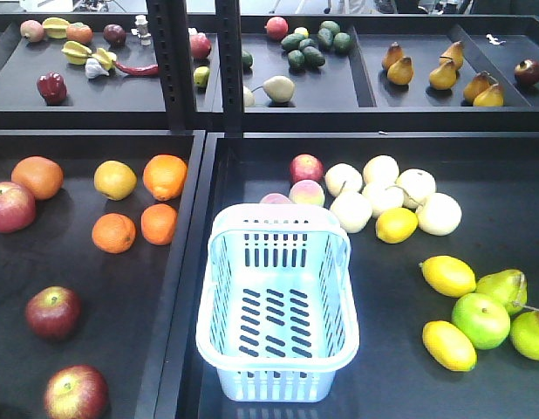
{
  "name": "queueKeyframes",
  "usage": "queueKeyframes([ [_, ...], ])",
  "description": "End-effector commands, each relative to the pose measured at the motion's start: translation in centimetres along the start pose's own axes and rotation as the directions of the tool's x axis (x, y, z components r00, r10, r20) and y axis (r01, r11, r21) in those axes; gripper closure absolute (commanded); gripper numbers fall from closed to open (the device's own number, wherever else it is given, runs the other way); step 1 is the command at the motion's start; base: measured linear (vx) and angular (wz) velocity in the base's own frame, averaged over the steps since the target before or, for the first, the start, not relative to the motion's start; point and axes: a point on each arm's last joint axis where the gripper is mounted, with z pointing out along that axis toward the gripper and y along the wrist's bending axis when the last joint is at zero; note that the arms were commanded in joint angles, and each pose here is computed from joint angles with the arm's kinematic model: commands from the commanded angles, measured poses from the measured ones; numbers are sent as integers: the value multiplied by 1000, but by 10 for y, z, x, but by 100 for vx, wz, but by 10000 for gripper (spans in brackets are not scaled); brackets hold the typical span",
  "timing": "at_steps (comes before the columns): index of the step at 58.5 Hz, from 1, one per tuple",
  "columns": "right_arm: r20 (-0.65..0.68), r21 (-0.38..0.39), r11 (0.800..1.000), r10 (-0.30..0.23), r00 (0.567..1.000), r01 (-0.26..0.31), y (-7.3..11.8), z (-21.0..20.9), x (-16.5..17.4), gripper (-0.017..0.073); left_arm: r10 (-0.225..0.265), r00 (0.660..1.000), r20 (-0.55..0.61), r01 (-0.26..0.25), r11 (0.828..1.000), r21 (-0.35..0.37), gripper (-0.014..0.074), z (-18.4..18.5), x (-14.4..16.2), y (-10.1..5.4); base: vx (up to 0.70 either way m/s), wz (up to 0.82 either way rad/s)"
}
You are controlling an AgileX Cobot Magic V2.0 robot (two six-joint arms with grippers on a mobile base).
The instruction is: Pick three apples into basket with both arms
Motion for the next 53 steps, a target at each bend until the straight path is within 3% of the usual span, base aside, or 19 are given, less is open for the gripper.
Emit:
queueKeyframes([
  [1, 67, -19, 1000, -24, 997, 26, 2, 0, -3, 567, -7, 994, 106, 5, 1000, 17, 599, -3, -15, -3, 3, 3],
  [53, 69, -19, 999, -24, 997, 26, 2, 0, -3, 567, -7, 994, 106, 5, 1000, 17, 599, -3, -15, -3, 1, 1],
])
